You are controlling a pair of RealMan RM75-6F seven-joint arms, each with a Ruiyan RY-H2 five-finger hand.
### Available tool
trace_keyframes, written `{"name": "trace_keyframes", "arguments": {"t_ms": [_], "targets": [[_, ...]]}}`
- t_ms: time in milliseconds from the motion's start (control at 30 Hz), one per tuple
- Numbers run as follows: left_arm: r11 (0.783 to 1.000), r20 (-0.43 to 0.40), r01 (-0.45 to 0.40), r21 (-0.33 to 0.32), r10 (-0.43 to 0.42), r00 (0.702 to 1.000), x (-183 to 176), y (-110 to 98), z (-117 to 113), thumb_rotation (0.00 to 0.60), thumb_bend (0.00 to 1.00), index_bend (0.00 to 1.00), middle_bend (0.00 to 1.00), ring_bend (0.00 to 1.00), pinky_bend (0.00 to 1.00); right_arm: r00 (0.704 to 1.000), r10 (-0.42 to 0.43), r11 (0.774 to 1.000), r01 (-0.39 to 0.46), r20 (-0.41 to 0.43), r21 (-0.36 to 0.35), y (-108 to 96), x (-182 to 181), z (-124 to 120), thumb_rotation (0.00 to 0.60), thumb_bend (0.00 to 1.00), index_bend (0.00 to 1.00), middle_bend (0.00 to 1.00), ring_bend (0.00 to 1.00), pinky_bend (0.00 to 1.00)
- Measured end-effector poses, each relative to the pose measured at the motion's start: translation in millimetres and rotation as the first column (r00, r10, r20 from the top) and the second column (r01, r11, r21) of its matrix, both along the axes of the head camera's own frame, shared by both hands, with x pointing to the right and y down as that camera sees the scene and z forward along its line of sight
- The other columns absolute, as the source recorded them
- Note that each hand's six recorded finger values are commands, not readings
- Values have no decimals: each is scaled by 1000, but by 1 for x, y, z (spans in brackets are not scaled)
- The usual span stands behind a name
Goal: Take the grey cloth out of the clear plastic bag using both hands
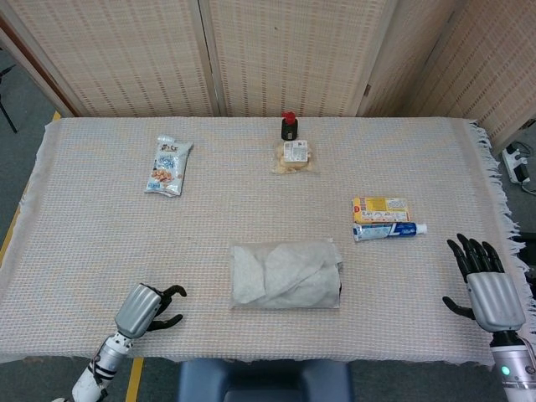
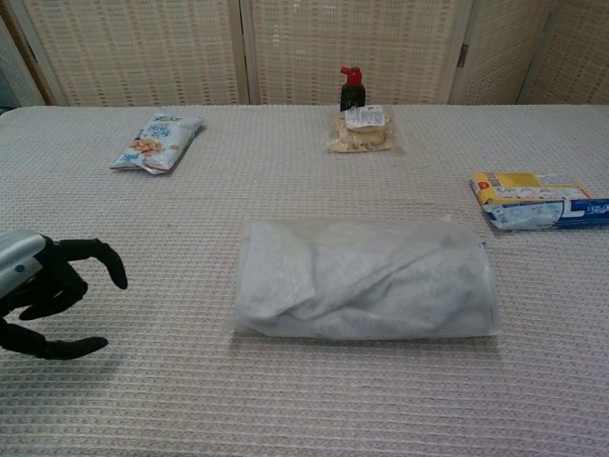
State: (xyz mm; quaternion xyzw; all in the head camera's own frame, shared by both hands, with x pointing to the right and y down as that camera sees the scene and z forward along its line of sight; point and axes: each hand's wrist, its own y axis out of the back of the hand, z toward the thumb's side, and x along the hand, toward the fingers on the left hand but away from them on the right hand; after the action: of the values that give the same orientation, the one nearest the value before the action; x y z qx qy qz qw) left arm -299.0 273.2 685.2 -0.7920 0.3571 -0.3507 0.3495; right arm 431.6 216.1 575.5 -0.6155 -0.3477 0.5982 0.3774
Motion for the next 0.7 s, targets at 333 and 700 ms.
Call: {"name": "trace_keyframes", "arguments": {"t_ms": [333,700], "targets": [[998,-115,-31,54,38,993,44,4,19,600,242,515,1000,1000,1000,1000,14,1000,-14,3,-23,-2,1,3,600,88,0,0,0,0],[995,-161,-82,53,89,983,85,-1,37,600,270,464,1000,1000,1000,999,47,998,-47,-4,-40,-6,9,6,600,87,0,0,0,0]]}}
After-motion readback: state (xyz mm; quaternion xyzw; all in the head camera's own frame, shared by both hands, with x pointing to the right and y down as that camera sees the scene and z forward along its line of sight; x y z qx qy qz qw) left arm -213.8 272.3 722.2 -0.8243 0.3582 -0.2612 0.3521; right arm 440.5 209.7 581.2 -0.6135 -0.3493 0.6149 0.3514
